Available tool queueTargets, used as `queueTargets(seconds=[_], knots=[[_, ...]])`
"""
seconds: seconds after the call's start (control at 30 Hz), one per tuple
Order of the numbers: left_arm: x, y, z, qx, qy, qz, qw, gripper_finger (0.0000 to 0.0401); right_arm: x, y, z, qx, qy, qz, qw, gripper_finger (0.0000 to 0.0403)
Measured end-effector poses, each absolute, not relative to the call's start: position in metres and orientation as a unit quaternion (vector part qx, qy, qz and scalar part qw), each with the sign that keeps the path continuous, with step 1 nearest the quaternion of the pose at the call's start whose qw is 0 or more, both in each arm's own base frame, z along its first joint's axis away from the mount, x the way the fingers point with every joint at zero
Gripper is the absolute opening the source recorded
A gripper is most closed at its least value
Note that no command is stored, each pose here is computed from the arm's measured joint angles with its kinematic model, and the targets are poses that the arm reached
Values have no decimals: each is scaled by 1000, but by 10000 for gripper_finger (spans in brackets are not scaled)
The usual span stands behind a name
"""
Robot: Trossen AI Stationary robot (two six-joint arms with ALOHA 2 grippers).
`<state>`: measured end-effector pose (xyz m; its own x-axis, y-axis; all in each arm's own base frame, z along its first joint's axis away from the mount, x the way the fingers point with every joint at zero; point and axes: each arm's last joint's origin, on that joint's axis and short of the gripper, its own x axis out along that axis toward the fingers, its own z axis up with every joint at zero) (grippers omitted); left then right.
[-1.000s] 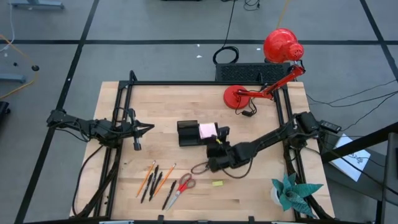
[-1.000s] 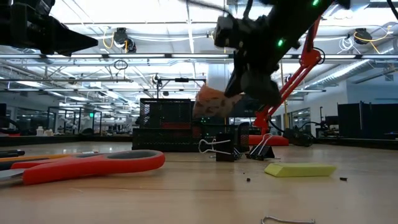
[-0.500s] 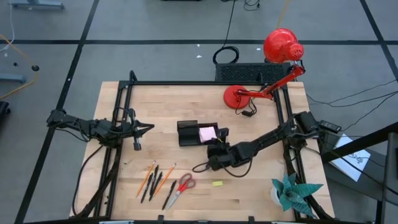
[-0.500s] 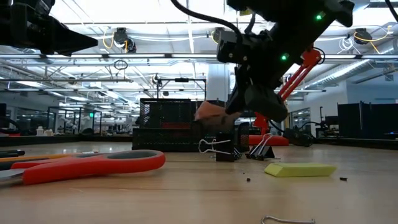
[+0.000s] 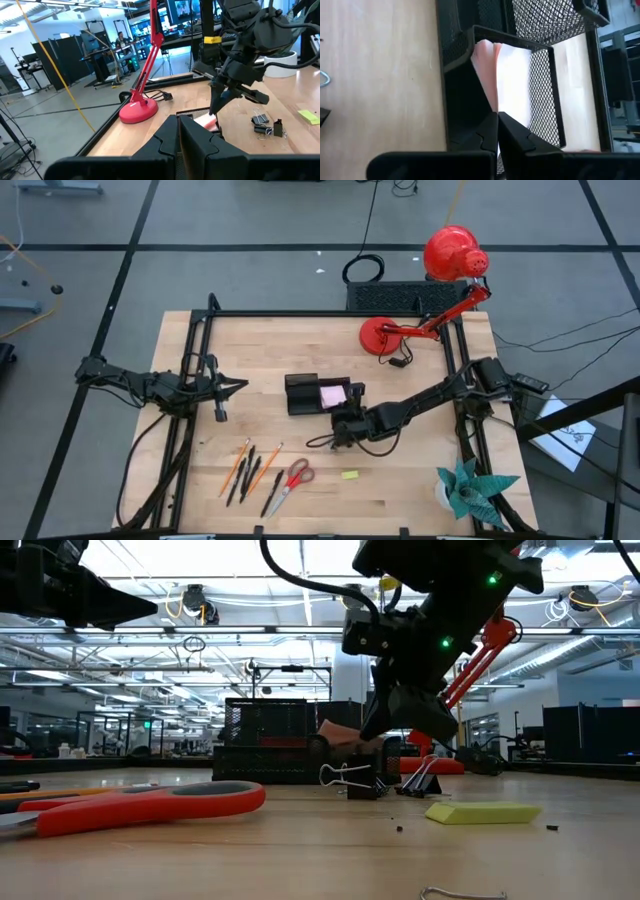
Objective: Pick and place office supplies into organizer
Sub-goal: Put the pink sticky note into the black desk organizer
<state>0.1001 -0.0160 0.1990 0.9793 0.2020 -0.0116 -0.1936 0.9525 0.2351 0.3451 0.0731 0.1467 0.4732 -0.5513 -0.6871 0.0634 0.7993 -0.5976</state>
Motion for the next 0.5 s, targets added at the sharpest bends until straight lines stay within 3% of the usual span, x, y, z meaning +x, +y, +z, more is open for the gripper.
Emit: queueTargets(seconds=[0.27, 0.5], knots=[[100, -16, 199, 117, 18, 100, 988, 26, 346, 73, 145, -236, 488, -159, 825, 8], [100, -16, 199, 117, 18, 100, 988, 26, 346, 73, 145, -215, 486, -163, 831, 62]])
